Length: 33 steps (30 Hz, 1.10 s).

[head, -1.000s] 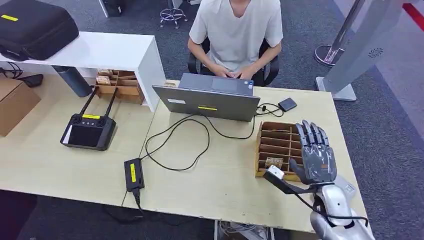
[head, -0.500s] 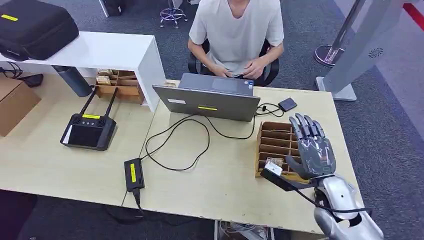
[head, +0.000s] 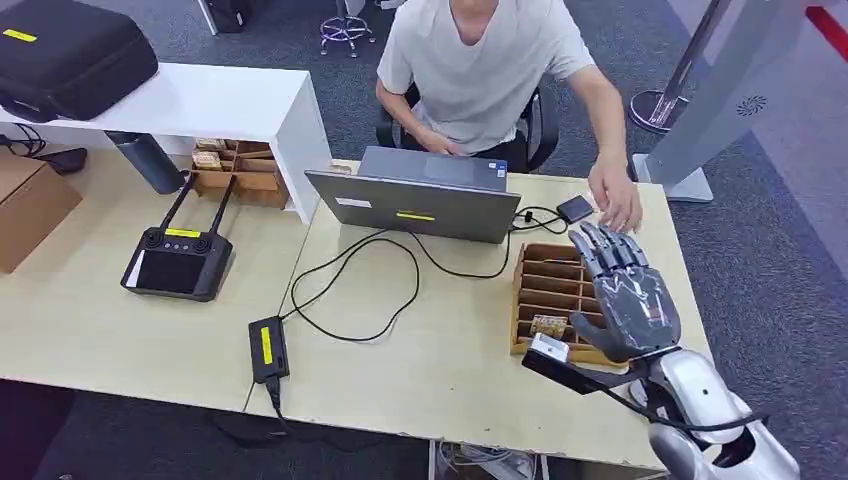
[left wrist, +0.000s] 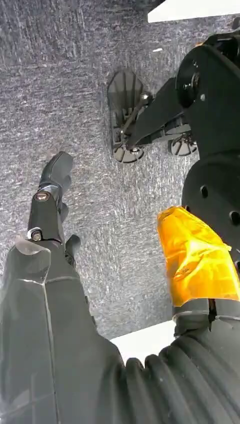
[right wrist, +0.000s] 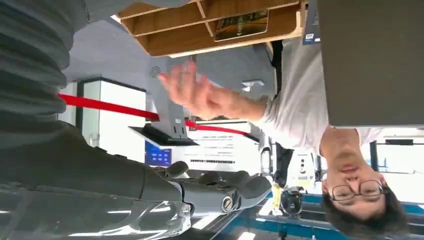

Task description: Pass the card to the sensor for recognition and then transmit it.

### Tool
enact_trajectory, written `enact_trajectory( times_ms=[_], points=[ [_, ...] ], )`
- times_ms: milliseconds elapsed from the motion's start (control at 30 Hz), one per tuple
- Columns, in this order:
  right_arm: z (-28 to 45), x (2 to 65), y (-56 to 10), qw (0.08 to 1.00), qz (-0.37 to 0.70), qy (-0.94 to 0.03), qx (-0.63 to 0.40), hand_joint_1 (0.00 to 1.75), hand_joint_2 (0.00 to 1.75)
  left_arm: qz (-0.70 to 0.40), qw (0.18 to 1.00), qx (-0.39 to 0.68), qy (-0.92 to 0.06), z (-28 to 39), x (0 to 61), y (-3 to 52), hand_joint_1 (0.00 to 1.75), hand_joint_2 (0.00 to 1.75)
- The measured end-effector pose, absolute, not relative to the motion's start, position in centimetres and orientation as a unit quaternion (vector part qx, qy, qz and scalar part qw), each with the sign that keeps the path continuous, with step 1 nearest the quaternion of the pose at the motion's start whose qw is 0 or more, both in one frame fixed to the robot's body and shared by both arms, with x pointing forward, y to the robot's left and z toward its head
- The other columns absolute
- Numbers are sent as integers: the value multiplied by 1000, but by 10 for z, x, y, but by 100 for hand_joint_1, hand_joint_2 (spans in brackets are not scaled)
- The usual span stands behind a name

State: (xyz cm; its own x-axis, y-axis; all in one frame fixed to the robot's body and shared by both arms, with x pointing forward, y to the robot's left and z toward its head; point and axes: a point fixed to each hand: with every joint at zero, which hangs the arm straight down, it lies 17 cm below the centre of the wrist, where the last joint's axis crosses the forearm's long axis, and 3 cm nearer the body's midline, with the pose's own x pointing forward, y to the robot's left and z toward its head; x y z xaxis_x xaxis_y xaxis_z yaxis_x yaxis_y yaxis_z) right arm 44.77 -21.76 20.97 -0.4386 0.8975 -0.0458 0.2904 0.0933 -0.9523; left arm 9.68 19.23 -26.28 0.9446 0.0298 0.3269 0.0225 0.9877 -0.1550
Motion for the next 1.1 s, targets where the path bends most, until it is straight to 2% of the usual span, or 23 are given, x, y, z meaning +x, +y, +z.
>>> enact_trajectory(
  times_ms=[1100],
  points=[
    [202, 445, -201, 301, 533, -680, -404, 0, 175, 14, 983, -79, -165, -263, 95, 193, 0, 175]
  ],
)
